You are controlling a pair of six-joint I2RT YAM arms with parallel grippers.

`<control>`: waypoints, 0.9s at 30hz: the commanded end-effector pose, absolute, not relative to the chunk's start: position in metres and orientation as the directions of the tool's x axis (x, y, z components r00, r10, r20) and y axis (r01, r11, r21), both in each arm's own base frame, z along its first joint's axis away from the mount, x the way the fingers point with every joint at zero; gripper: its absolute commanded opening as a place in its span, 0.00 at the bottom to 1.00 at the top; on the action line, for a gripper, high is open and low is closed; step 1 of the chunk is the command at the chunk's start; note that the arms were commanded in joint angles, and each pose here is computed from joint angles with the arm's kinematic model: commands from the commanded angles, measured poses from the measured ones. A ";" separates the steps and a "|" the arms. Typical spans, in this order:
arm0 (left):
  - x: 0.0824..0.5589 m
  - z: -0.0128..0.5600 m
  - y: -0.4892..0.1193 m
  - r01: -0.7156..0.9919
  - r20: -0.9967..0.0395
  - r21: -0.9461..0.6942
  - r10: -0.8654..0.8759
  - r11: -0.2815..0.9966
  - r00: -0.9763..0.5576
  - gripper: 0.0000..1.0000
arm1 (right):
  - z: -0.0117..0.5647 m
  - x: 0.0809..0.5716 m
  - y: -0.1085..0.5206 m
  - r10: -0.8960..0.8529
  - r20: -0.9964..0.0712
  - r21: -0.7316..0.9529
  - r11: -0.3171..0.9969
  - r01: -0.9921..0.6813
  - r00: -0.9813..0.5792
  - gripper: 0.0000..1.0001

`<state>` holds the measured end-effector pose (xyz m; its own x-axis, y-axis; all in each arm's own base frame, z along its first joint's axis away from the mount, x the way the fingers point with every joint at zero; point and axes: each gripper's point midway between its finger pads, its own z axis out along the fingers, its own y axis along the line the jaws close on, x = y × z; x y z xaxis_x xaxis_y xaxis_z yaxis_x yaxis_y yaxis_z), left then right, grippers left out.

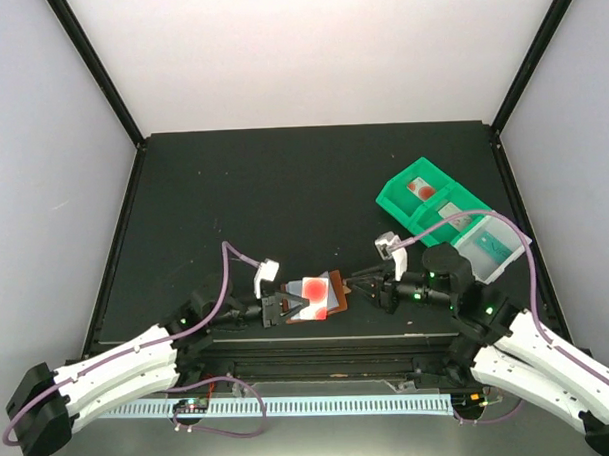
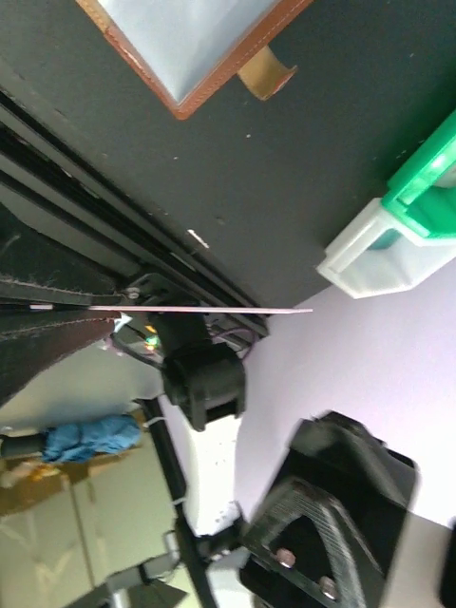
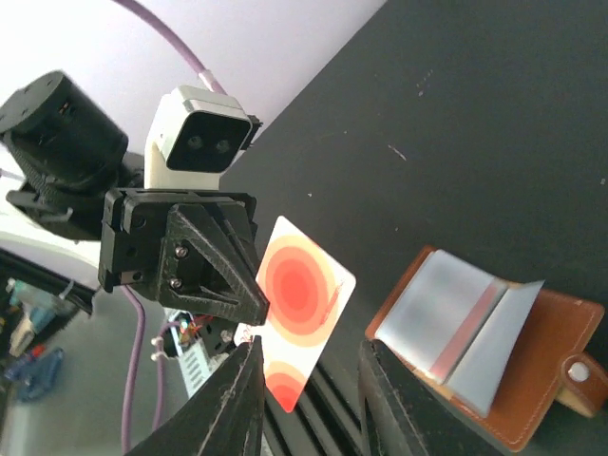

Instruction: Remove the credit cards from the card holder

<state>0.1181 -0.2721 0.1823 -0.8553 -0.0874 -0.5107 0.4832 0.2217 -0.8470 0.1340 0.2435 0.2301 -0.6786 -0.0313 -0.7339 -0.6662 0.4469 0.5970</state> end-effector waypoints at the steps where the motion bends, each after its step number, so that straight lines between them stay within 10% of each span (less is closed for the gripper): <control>1: 0.093 0.190 -0.270 0.602 -0.598 -0.771 0.087 0.207 -0.797 0.02 | 0.230 0.116 0.231 -0.201 -0.776 0.472 0.444 -0.762 -0.598 0.30; 27: 0.047 0.198 -0.268 0.677 -0.645 -0.735 0.291 0.018 -0.707 0.02 | 0.229 0.081 0.300 -0.517 -0.603 0.680 0.065 -0.730 -0.608 0.37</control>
<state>0.0545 -0.2679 0.1839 -0.7465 0.2807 -0.6033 0.6437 0.0755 -0.7615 0.0902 0.2938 0.2151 -0.6400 -0.5011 -0.5824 -0.7294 0.1579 0.6656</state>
